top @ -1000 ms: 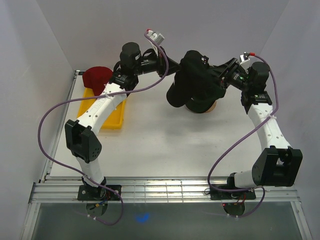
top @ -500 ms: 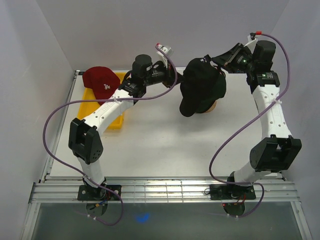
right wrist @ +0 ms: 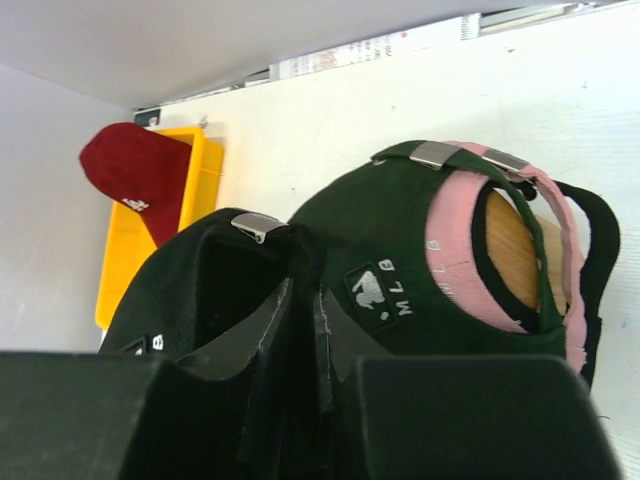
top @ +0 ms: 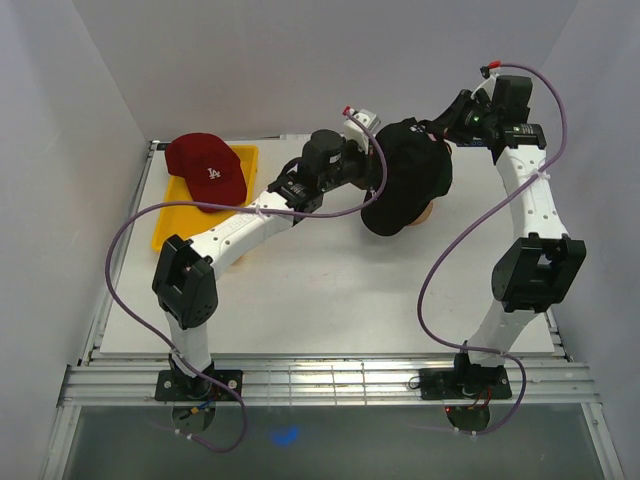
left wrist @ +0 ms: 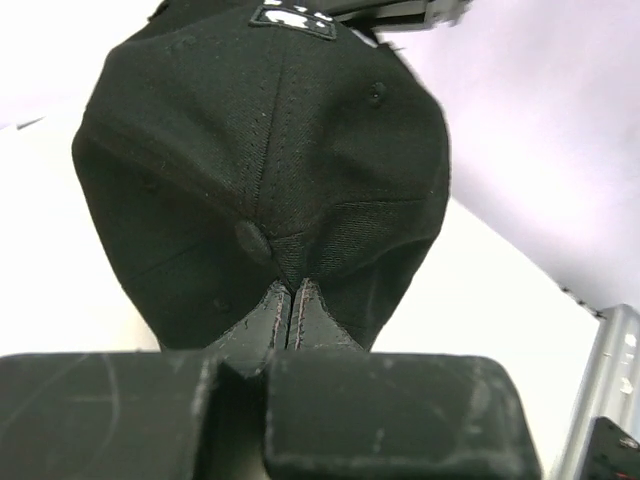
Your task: Stack the hats
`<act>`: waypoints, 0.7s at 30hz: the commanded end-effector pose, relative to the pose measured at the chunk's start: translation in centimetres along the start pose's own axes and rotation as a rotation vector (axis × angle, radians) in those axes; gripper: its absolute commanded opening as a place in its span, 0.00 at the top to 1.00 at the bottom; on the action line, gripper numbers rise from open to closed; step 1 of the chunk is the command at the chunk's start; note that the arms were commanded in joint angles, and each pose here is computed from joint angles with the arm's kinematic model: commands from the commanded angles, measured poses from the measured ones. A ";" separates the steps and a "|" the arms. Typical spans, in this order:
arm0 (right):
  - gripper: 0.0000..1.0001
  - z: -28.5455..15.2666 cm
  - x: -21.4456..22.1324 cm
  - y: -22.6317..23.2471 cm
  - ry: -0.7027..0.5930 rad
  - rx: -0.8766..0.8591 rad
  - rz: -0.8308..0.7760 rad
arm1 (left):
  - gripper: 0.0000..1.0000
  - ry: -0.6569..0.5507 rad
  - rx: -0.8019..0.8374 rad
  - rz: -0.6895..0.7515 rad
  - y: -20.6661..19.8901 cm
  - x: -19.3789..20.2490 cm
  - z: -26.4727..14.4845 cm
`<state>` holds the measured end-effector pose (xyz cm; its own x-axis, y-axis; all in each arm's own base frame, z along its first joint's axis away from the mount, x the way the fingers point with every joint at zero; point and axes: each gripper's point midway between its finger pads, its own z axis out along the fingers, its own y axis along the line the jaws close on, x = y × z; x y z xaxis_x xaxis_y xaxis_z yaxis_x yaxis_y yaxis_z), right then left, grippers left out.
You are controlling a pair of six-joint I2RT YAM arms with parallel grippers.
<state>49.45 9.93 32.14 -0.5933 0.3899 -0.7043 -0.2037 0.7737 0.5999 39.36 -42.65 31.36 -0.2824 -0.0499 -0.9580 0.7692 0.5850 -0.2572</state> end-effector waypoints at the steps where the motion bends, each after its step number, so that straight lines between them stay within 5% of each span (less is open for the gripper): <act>1: 0.81 -0.8 -1.6 0.2 -0.050 0.020 -0.083 | 1.00 -0.005 -0.098 0.023 1.8 -0.7 0.3; 9: 0.82 -0.4 -0.5 -1.7 -0.034 0.080 -0.099 | 1.00 0.041 -0.144 0.027 3.3 1.4 1.7; 21: 0.84 0.3 0.5 -5.7 -0.009 0.232 -0.090 | 1.00 -0.011 -0.130 0.060 2.3 -1.0 1.7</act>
<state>49.99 7.24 28.81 -0.5899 0.3306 -0.7367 -0.1072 0.8722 0.4773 42.80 -42.67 26.82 -0.3123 0.0259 -0.9496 0.6873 0.6963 -0.2071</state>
